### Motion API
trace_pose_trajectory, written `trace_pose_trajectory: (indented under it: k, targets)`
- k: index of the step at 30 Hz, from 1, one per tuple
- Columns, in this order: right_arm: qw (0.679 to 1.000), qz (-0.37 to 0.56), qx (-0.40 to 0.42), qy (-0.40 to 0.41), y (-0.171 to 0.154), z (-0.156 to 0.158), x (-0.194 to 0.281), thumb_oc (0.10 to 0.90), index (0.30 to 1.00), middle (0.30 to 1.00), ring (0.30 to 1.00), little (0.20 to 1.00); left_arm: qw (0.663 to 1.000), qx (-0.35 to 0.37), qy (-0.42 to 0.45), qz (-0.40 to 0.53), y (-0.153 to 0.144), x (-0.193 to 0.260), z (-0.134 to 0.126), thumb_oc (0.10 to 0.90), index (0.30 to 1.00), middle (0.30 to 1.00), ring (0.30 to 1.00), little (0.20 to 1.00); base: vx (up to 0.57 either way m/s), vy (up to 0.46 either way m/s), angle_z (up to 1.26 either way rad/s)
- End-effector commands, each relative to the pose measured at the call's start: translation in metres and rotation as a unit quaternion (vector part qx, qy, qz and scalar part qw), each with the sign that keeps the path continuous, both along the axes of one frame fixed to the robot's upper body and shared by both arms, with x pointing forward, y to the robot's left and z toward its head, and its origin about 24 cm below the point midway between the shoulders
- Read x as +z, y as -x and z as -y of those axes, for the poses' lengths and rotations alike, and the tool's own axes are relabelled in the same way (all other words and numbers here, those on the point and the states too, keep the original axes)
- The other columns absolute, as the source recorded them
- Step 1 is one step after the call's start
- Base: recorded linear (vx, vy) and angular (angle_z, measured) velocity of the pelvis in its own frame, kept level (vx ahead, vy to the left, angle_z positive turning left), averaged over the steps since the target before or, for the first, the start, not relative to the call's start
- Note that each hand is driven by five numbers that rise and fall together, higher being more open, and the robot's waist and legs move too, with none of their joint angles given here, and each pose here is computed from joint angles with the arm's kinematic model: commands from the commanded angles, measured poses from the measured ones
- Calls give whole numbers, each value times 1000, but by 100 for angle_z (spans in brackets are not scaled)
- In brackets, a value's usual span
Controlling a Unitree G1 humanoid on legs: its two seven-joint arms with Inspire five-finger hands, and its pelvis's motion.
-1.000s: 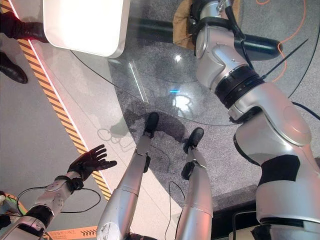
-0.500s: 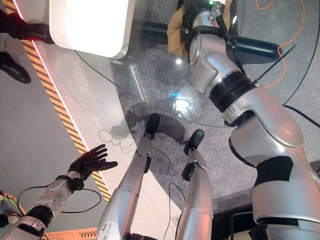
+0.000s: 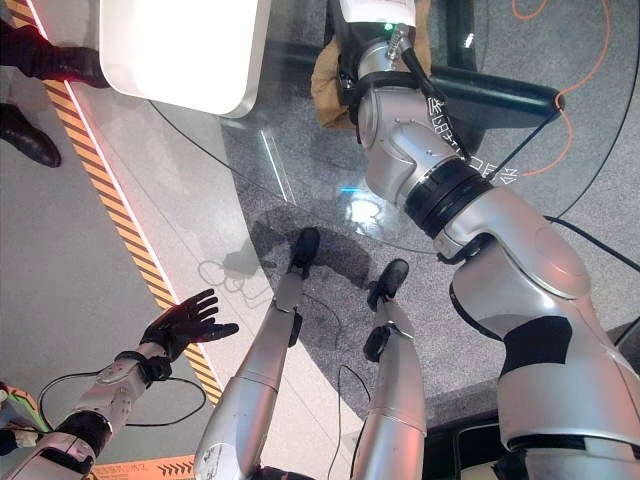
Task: Wipe the table with a cloth and put it in the basket.
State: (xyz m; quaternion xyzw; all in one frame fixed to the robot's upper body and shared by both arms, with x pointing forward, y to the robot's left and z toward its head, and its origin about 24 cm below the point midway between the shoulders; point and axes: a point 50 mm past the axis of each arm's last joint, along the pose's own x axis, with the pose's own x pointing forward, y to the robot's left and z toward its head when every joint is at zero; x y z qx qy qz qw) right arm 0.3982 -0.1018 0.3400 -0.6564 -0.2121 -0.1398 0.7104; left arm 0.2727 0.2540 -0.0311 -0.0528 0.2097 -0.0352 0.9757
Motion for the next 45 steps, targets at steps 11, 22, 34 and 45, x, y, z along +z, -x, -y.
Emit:
trace_pose_trajectory:
  k: [11,22,34,45]
  targets:
    - [956,189,65,-217,30,39,43,100,300,300,300,200,970,181,75,148,-4,38,-26,800,900,900,900,900,0,0,1]
    - [930,213,98,-284,50,77,29,100,300,300,300,200,939,265,85,203,-16,65,-44,800,900,900,900,900,-24,38,-1]
    - [919,212,131,-307,57,86,14,100,300,300,300,200,875,376,95,288,-27,113,-75,800,900,900,900,900,-3,28,-4]
    - [908,208,134,-338,59,85,-3,100,300,300,300,200,750,535,63,384,-25,181,-90,800,900,900,900,900,-3,-37,-3]
